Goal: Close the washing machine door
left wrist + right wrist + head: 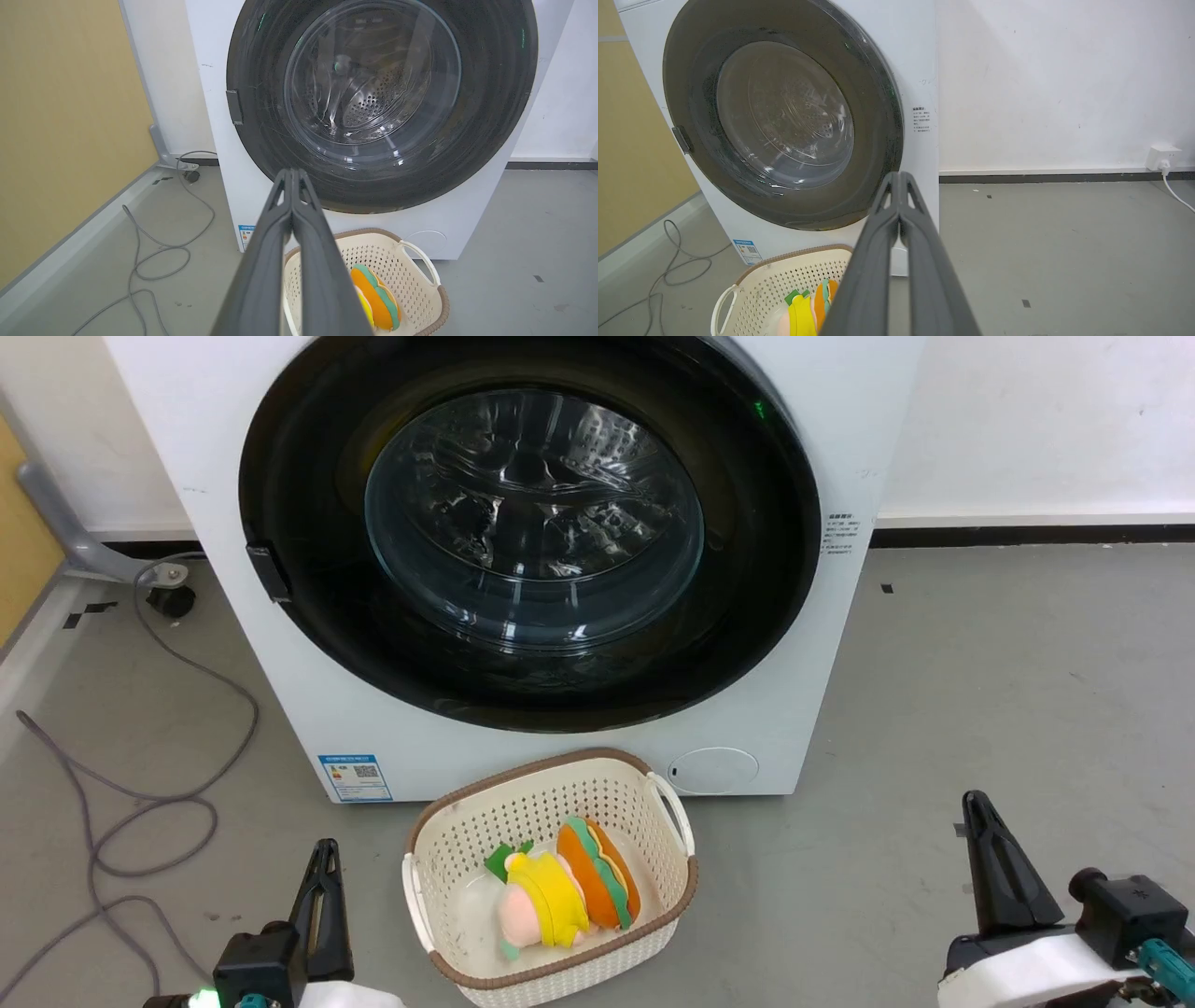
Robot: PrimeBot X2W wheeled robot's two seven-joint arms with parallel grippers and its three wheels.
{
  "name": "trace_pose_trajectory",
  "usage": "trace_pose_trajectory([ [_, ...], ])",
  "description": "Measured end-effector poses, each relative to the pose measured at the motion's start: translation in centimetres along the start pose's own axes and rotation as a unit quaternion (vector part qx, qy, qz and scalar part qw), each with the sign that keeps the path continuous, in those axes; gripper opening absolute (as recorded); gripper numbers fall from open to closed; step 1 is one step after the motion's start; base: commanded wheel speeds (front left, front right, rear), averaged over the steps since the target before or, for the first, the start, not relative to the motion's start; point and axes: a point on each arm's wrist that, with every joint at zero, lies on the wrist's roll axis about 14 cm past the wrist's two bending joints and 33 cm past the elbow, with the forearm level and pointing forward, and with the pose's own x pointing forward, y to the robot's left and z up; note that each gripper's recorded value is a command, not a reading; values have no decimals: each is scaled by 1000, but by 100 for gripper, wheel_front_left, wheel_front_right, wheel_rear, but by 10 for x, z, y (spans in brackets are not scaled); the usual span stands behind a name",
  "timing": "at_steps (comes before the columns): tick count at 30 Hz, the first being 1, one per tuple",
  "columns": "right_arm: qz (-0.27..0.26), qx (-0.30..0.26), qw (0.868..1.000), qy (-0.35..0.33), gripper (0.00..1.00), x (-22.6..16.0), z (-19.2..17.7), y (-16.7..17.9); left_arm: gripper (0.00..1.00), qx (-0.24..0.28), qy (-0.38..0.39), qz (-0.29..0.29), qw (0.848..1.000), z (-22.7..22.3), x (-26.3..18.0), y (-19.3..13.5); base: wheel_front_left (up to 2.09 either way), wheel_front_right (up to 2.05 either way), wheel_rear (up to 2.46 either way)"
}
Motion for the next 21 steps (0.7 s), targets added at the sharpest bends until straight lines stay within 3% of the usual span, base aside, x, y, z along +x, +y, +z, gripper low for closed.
trace_pose_trajectory([
  [21,13,-13,1000,16,0,4,-2,7,0,2,13,-4,1000,-1,2,0,0,0,0],
])
